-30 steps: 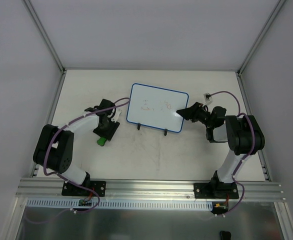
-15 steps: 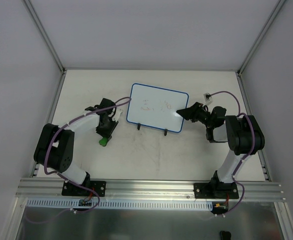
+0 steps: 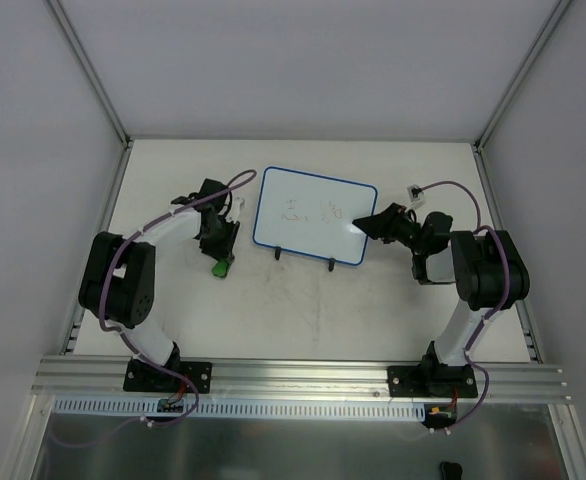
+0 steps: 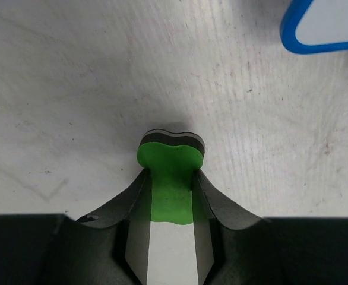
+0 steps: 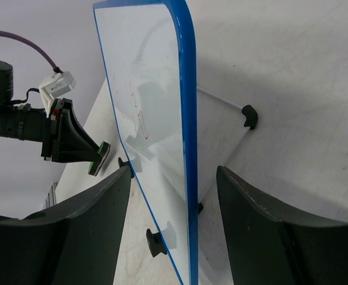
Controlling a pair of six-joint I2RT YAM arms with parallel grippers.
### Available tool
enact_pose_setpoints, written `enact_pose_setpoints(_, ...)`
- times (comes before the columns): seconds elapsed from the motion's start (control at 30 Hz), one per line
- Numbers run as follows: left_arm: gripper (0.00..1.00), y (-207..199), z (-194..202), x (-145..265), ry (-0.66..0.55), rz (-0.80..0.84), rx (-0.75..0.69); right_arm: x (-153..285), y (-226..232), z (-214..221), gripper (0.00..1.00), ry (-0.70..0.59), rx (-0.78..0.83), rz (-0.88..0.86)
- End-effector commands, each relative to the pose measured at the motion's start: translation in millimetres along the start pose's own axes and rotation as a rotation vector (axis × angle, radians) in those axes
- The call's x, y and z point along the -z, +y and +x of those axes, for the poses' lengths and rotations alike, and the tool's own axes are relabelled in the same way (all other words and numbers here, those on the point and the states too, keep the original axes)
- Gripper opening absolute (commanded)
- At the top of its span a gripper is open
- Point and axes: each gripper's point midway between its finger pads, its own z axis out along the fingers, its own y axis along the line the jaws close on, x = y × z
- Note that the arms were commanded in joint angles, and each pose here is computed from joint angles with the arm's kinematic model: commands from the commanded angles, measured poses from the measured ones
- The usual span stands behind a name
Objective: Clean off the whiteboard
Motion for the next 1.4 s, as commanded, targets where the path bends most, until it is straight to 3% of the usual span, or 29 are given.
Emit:
enact_pose_setpoints(0.0, 0.0, -8, -9, -3, 0.014, 0.05, 0.089, -5, 41, -41, 0.63, -0.12, 0.201, -0.16)
enact_pose_setpoints(0.13, 0.0, 1, -17, 2, -0.028, -0.012, 0.139, -2, 35, -43, 0.6, -0.129, 0.189, -0.144)
enact_pose_setpoints(0.27, 0.0, 9, -32, 30, -0.145, -0.058, 0.192, 1, 26, -43, 0.6, -0.136, 0.17, -0.116)
enact_pose_setpoints(0.43, 0.0, 4, -44, 64, -0.258, -0.038, 0.241, 7, 23, -42, 0.59, -0.136, 0.173, -0.109)
enact_pose_setpoints(0.57, 0.0, -4, -52, 92, -0.345, 0.01, 0.266, 8, 24, -40, 0.48, -0.125, 0.173, -0.116)
enact_pose_setpoints(0.67, 0.0, -10, -55, 105, -0.386, 0.039, 0.268, 7, 24, -40, 0.48, -0.113, 0.166, -0.128)
enact_pose_setpoints(0.9, 0.0, -21, -61, 121, -0.436, 0.103, 0.271, 3, 29, -34, 0.47, -0.086, 0.169, -0.155)
enact_pose_setpoints(1.17, 0.0, -19, -63, 120, -0.453, 0.094, 0.314, 0, 24, -31, 0.31, -0.074, 0.149, -0.151)
enact_pose_setpoints(1.27, 0.0, -25, -65, 120, -0.461, 0.136, 0.31, 0, 24, -30, 0.29, -0.073, 0.146, -0.15)
enact_pose_setpoints(1.37, 0.0, -35, -73, 129, -0.529, 0.197, 0.291, 0, 24, -31, 0.24, -0.074, 0.149, -0.151)
